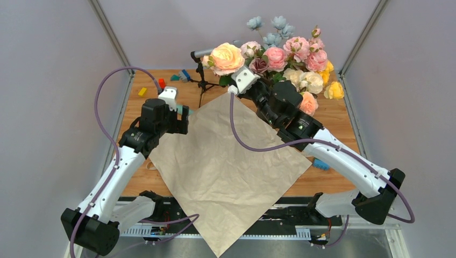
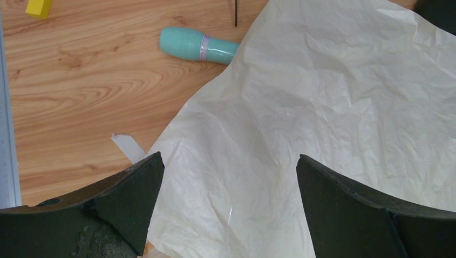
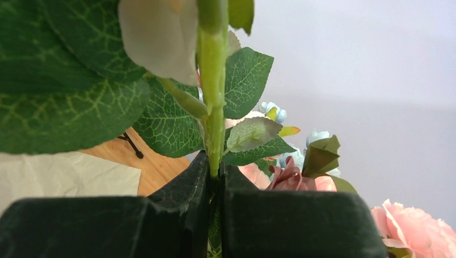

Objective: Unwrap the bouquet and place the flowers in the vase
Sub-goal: Insert the fake flower into the vase.

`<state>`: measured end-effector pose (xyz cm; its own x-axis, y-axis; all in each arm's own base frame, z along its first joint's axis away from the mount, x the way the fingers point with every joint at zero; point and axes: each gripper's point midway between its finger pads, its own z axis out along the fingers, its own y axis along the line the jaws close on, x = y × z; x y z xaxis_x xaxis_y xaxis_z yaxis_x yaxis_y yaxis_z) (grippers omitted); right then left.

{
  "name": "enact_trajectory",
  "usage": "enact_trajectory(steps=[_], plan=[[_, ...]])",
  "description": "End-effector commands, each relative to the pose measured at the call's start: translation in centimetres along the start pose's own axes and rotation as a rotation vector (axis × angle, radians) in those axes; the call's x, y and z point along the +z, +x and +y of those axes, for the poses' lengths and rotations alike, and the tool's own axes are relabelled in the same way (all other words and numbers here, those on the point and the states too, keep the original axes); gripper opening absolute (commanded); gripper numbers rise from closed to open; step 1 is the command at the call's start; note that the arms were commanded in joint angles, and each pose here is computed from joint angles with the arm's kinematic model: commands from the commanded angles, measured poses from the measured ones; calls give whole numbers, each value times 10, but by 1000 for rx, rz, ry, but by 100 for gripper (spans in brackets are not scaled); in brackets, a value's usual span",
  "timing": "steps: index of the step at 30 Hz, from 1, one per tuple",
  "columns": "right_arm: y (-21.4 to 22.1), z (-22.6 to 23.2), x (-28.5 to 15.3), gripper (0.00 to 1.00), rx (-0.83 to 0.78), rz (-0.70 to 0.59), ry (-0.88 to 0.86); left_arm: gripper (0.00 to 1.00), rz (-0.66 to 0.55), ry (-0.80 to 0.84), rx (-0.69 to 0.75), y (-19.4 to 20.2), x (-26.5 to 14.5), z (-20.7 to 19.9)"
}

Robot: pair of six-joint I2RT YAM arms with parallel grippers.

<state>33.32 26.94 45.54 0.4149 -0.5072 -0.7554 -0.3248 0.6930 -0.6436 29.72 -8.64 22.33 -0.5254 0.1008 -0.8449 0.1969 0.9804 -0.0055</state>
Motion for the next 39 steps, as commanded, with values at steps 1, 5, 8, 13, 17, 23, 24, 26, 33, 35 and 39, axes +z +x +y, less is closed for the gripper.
enact_trajectory(steps=[1,5,8,13,17,23,24,26,33,35,39], plan=[[-5,-20,0,0,23,-31,86,100,-50,5,1,-11,-3,1],[4,-18,4,0,26,-18,95,100,-52,4,0,-12,-4,1],[13,-16,8,0,24,-2,98,100,-52,6,0,-12,-4,1],[26,-14,10,0,43,14,106,100,-51,7,1,-11,-4,1],[37,-13,12,0,82,27,102,100,-50,7,1,-11,-3,0],[54,-10,10,0,131,47,111,100,-48,7,0,-11,-3,0],[57,-9,10,0,141,51,115,100,-47,7,2,-10,-3,0],[63,-7,10,0,158,60,114,100,-47,7,2,-10,-3,1],[85,0,12,0,185,101,130,100,-49,6,2,-11,-3,1],[92,1,12,0,187,118,139,100,-47,6,3,-10,-3,1],[101,5,14,1,187,146,142,100,-47,6,3,-10,-3,1]])
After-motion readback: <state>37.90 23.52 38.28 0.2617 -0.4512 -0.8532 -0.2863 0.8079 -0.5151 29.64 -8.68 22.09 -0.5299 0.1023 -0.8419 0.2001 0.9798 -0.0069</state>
